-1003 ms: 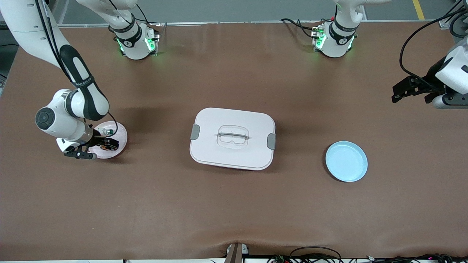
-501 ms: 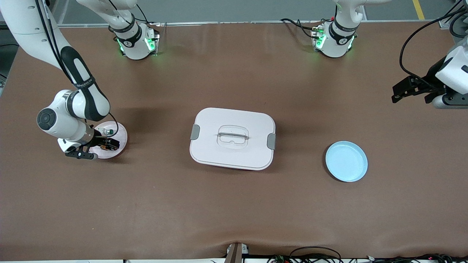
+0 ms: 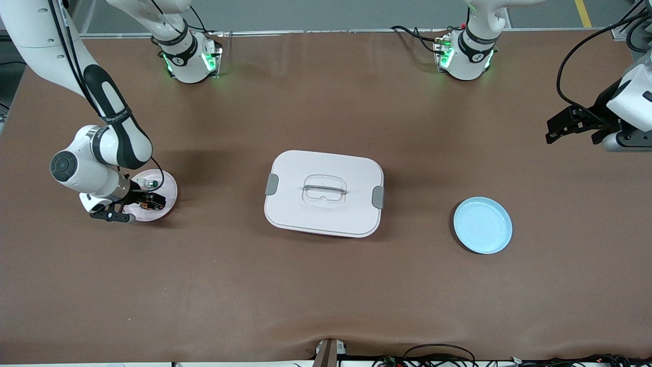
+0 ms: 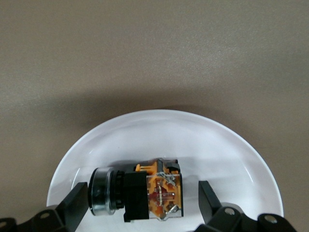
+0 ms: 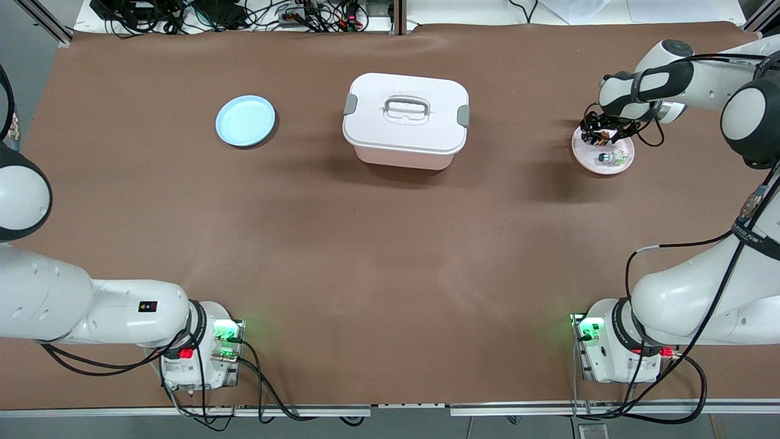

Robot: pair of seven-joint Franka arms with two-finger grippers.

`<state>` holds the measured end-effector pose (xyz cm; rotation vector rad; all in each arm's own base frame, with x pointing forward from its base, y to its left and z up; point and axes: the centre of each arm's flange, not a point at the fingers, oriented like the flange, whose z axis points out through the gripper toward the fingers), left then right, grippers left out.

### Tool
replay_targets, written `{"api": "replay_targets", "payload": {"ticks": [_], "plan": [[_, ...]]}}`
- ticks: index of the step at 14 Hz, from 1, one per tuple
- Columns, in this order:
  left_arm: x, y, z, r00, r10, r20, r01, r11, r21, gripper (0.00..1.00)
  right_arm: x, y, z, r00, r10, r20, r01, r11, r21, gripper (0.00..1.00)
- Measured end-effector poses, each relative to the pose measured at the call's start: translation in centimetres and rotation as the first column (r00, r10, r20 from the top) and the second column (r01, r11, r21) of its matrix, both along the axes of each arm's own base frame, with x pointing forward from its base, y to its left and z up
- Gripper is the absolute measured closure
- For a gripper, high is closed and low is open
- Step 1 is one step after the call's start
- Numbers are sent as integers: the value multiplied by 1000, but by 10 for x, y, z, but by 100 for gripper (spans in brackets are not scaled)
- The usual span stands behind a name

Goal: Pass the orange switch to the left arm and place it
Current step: 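Close the right gripper on the black-orange switch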

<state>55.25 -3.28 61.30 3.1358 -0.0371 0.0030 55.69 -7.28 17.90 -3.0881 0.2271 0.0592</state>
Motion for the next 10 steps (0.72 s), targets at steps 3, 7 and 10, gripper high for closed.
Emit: {"api": "replay_targets", "payload": {"ticks": [3,7,10], "plan": [[0,0,0,1000,0,0,0,1000,0,0,0,-1,0,1000,-3,-1,3,1000,0,0],[0,0,0,1000,0,0,0,1000,0,0,-1,-6,0,998,59,-1,-59,998,4,19],[0,0,0,1000,0,0,0,1000,0,0,-3,-19,1,998,68,-12,-68,998,9,28]]}}
